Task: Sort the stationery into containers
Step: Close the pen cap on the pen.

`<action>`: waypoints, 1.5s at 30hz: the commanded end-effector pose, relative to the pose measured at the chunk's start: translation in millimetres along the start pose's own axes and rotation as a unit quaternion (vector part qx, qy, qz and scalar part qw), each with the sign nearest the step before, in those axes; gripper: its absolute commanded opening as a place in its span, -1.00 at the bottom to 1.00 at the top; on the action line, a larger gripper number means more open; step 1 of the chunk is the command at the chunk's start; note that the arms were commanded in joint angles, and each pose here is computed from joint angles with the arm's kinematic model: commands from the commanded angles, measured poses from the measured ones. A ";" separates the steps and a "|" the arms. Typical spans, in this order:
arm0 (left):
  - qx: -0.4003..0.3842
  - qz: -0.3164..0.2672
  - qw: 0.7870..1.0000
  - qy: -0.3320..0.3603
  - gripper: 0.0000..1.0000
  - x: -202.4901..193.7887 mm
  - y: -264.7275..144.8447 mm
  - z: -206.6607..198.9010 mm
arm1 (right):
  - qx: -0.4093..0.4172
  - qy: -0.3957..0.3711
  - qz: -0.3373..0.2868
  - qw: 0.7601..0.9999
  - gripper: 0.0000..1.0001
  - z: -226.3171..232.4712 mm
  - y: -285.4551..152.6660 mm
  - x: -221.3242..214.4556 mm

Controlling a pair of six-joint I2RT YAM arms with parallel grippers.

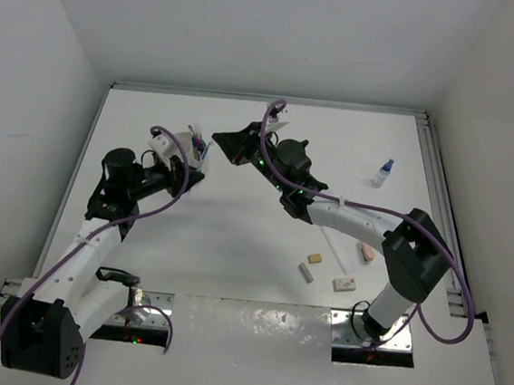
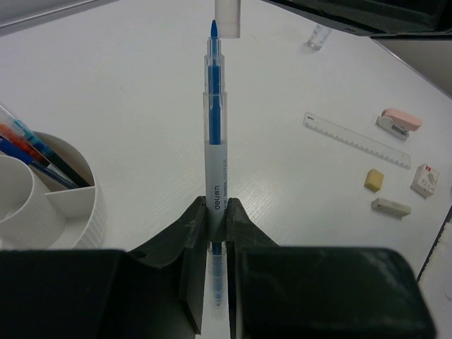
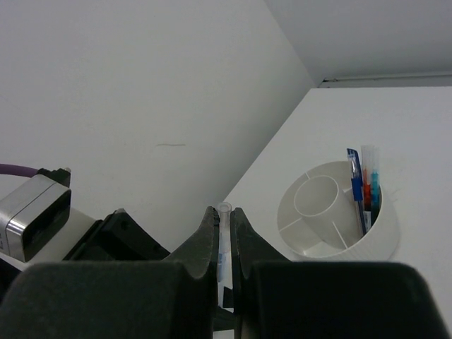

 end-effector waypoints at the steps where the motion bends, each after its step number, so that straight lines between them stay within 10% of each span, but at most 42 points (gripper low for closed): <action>1: -0.002 -0.036 0.999 0.028 -1.00 19.9 -3.2 -2.0 | 0.022 0.003 -0.031 0.999 -1.00 12.0 7.6 11.7; 45: 0.003 -0.041 0.999 0.015 -1.00 19.6 -3.4 -2.5 | 0.034 0.002 -0.035 0.999 -1.00 11.4 6.9 19.0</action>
Point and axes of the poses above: each gripper's point midway between its finger pads, its own y axis out along the fingers, its own z axis along the line the jaws close on, x = y × z, the point moved 10 cm from there along -y, back along the fingers, and after that the axes turned 1 degree about y, right-handed, at the moved point
